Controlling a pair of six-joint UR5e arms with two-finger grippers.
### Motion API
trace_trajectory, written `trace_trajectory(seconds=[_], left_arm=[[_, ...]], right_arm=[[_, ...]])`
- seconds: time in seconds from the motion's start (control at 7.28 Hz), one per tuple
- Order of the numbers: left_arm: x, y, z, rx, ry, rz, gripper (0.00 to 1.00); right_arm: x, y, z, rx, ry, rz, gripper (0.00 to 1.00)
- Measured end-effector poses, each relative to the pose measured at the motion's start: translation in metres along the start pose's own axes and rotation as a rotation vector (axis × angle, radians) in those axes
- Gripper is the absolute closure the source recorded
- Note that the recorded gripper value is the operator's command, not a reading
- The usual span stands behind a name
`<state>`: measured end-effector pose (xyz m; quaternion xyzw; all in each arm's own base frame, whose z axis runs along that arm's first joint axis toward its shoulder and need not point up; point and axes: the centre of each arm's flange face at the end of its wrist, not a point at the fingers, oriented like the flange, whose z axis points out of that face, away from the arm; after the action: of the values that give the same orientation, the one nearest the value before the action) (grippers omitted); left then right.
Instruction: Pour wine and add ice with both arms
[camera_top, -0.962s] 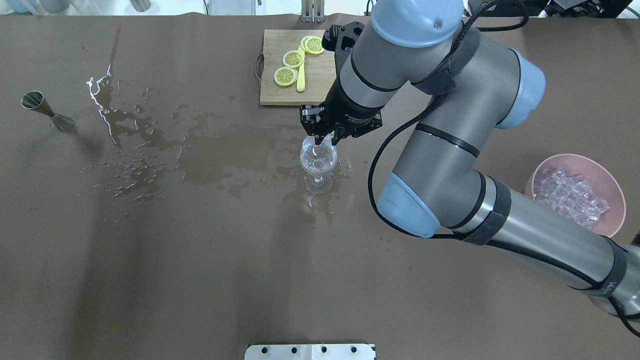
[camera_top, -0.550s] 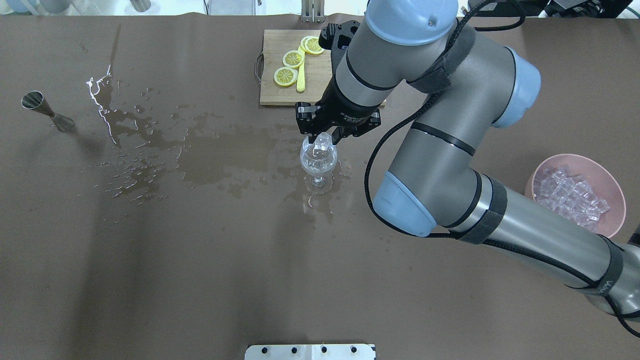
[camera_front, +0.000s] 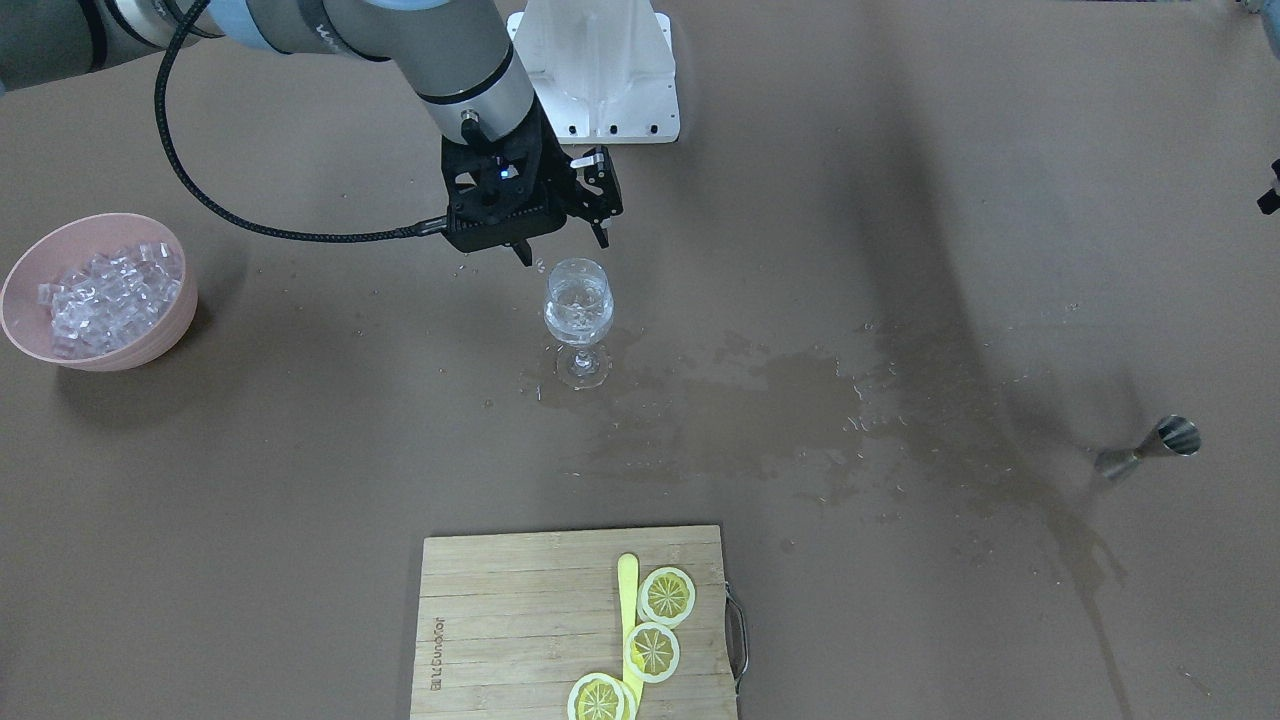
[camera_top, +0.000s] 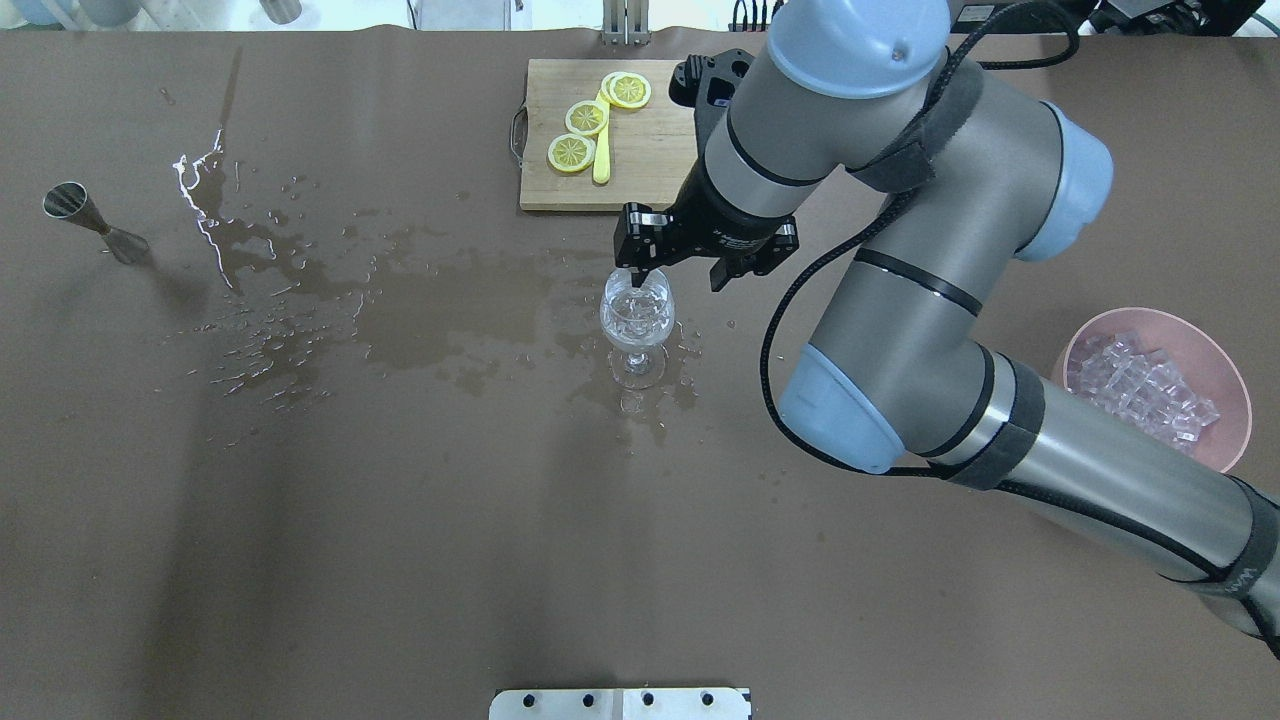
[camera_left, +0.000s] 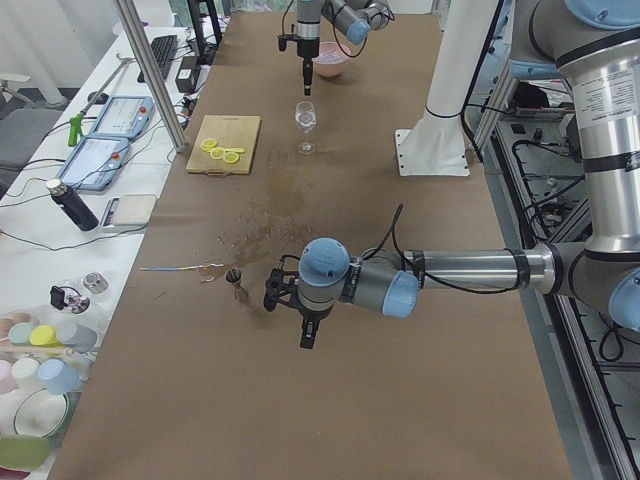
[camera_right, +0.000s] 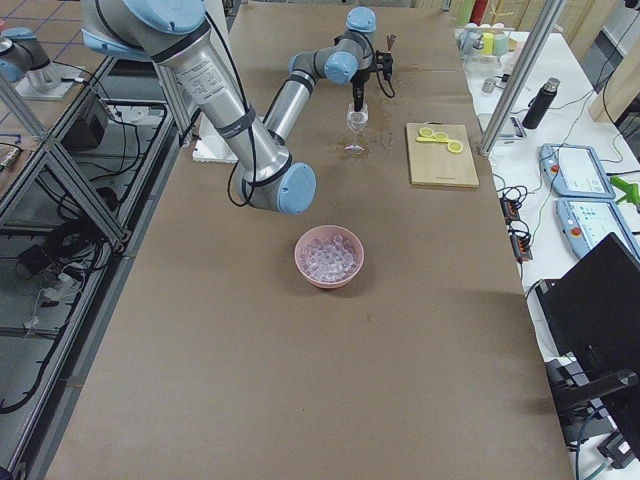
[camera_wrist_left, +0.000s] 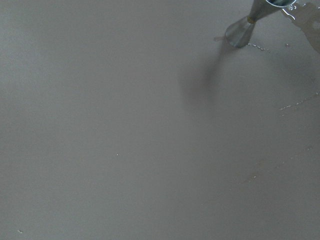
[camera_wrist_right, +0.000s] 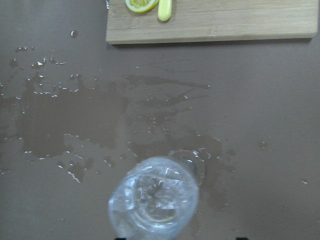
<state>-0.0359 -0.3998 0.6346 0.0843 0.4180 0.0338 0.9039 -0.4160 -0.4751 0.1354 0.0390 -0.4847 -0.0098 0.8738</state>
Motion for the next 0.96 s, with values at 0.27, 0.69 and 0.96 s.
trace_trajectory(seconds=[0.27, 0.69, 0.96], left_arm=[[0.000, 0.000, 0.000, 0.000, 0.000, 0.001, 0.01], [0.000, -0.004, 0.000, 0.002, -0.001, 0.004, 0.01], [0.002, -0.008, -0.001, 0.007, -0.003, 0.008, 0.01]], right_arm=[[0.113, -0.013, -0.018, -0.009, 0.057, -0.042, 0.01], [0.336, -0.037, -0.074, -0.040, 0.144, -0.166, 0.00], [0.485, -0.020, -0.117, -0.050, 0.185, -0.201, 0.00]])
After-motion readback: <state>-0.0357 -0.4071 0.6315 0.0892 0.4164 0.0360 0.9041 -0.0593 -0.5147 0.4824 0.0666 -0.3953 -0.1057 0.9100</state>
